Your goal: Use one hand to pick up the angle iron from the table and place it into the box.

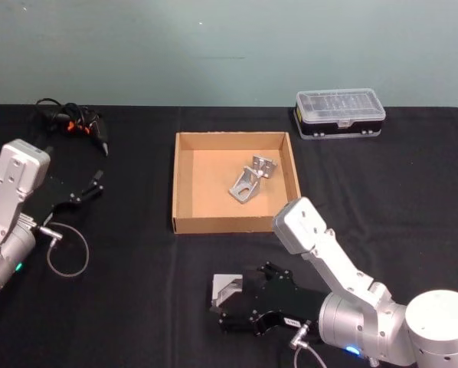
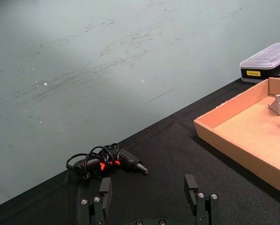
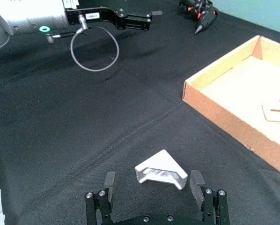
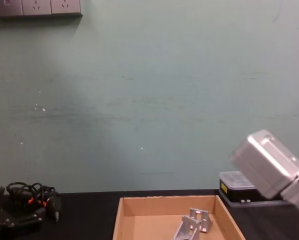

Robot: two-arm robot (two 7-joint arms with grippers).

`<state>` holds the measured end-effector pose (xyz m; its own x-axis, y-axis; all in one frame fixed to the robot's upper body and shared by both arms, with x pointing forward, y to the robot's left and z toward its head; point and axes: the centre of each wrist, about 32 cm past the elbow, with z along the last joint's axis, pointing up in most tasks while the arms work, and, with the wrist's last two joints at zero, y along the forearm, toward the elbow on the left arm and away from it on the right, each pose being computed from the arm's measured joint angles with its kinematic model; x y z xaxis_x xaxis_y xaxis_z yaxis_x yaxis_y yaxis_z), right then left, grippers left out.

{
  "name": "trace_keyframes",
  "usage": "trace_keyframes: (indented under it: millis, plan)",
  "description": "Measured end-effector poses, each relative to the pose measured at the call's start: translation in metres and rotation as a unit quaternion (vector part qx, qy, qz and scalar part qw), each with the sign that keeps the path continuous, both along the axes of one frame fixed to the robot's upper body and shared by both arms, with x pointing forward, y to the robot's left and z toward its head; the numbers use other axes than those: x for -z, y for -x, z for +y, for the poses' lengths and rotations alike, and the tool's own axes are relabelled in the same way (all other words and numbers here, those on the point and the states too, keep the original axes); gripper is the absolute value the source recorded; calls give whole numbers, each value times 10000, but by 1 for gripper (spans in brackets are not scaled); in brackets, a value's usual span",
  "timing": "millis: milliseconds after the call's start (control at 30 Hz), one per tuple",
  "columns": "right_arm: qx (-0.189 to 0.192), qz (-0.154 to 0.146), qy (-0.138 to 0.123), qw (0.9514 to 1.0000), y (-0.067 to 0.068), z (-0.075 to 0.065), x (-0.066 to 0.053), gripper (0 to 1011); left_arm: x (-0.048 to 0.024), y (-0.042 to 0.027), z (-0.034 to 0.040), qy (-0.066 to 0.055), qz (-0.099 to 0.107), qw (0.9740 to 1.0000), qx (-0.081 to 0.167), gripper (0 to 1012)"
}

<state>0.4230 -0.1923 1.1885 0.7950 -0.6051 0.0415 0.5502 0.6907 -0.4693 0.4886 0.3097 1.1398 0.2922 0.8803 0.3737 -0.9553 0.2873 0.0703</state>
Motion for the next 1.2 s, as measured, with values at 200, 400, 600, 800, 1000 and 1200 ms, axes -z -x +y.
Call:
trace_keyframes:
  millis: [200, 400, 600, 800, 1000, 1200]
  plan:
    - [109, 82, 1, 9999, -12, 87, 11, 1004, 0, 0, 0, 0, 0, 10000, 0, 1011]
    - [177, 79, 15, 9998, -25, 125, 24, 1004, 0, 0, 0, 0, 0, 10000, 0, 1011]
    - [236, 130, 26, 9996, -53, 162, 52, 1004, 0, 0, 0, 0, 0, 10000, 0, 1011]
    - [290, 124, 44, 9995, -86, 207, 74, 1004, 0, 0, 0, 0, 0, 10000, 0, 1011]
    - [327, 108, 85, 9994, -121, 254, 99, 1004, 0, 0, 0, 0, 0, 10000, 0, 1011]
    - [395, 83, 137, 9991, -137, 292, 117, 1004, 0, 0, 0, 0, 0, 10000, 0, 1011]
